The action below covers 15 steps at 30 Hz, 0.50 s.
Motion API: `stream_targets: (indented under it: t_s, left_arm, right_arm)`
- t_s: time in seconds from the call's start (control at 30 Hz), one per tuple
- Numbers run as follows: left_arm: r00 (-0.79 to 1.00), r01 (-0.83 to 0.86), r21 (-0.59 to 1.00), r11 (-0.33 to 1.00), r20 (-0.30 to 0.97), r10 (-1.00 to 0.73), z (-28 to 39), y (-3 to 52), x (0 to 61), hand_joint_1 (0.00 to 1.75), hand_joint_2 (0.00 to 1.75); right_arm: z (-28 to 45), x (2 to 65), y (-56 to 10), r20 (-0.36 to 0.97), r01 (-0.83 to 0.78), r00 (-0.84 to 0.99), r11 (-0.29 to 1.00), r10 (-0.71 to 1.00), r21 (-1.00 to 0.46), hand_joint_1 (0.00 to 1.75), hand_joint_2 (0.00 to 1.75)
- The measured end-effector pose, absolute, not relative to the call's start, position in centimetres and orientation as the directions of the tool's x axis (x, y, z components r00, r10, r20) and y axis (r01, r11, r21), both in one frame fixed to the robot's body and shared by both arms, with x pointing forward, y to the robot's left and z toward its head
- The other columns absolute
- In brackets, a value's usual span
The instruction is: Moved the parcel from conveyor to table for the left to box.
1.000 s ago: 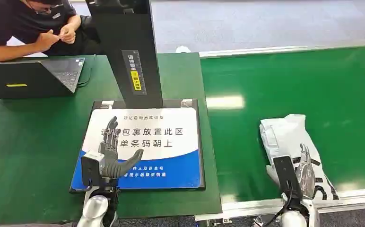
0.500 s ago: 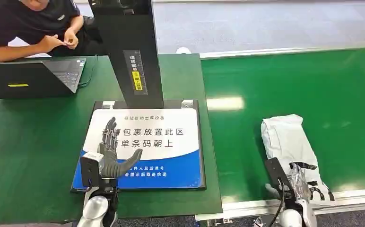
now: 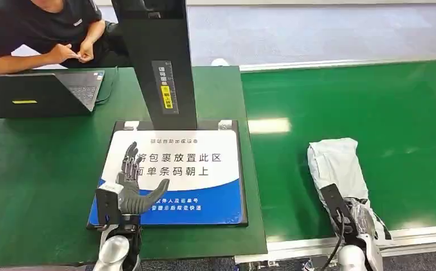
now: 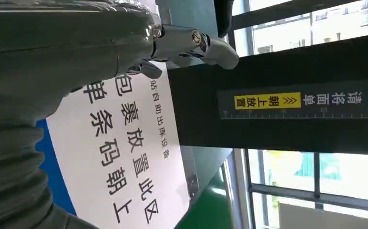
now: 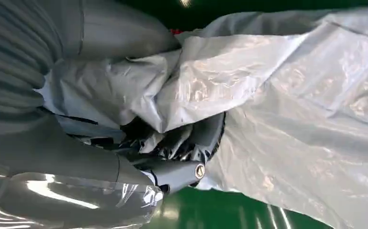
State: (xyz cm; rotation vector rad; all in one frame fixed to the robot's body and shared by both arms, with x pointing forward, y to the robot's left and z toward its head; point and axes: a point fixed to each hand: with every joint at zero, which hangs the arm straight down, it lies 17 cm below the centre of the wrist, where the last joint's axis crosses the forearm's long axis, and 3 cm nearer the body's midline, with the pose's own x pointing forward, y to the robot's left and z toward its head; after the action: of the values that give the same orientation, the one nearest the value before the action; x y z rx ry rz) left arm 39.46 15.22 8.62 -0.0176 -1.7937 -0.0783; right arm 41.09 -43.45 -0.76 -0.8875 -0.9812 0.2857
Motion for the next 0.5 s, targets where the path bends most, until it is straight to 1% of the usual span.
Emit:
stream_targets:
  t_s: [0.5]
  left_arm:
    - [-0.222,0.054,0.043,0.998,0.975,-0.03,8.62,15.22,39.48,0.0,1.75]
  right_arm:
    - [-0.55,41.31,-43.18,0.618,0.175,0.532,0.639,0.578,-0.749,1.75,1.75]
